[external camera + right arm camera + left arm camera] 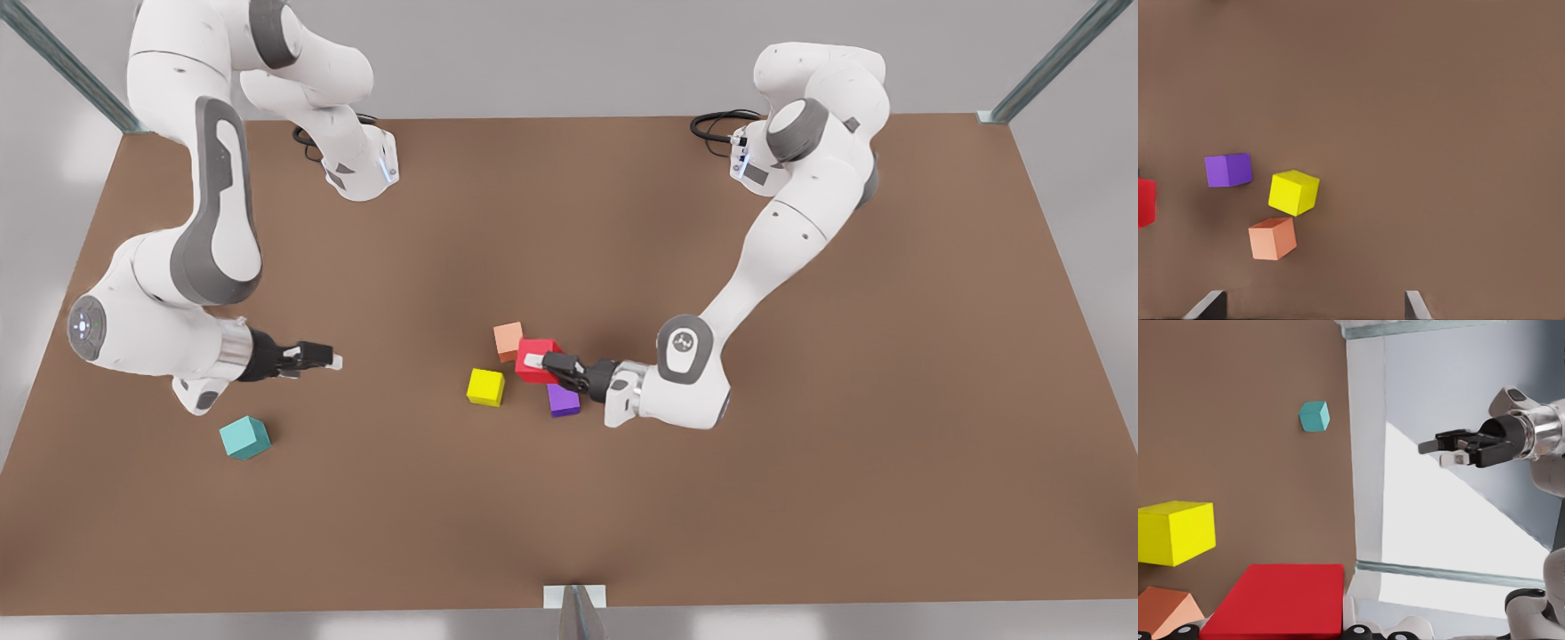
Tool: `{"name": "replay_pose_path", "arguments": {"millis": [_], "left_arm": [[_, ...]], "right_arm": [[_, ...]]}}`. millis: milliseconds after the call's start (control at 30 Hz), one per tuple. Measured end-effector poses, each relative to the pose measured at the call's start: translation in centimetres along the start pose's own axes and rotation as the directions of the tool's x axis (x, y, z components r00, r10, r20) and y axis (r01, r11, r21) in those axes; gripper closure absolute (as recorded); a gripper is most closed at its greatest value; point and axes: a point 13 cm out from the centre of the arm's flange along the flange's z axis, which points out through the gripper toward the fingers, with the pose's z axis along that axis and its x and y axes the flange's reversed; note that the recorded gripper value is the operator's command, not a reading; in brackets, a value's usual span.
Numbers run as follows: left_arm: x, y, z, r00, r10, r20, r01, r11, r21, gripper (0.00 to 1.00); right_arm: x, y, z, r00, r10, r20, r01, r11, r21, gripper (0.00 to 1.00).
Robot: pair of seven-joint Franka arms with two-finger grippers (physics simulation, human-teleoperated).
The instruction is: Pick up red wooden cube and pass to hand red wooden cube and place in blue wooden cube
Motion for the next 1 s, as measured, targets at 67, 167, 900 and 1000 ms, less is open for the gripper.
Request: {"name": "replay_pose_path", "arguments": {"millis": [67,167,900,1000], "left_arm": [[-0.5,-0.1,1.4,1.0,0.014,0.024,-0.014,1.0,-0.004,0.48],[-1.0,0.0,2.7,0.999,0.013,0.052,-0.014,1.0,0.009,0.48],[-2.5,-1.5,2.5,0.991,-0.05,0.126,0.034,0.992,0.122,0.47],[-3.7,-0.9,1.5,0.982,-0.063,0.176,0.043,0.992,0.115,0.47]], "right_arm": [[-0.6,2.1,2.2,0.999,-0.052,-0.016,0.05,0.99,-0.133,0.0],[-1.1,4.6,4.3,0.986,-0.169,-0.004,0.16,0.942,-0.294,0.0],[-1.0,12.2,11.7,0.562,-0.544,0.623,0.826,0.337,-0.452,0.0],[0.2,14.0,13.4,0.514,-0.539,0.667,0.857,0.287,-0.429,0.0]]}}
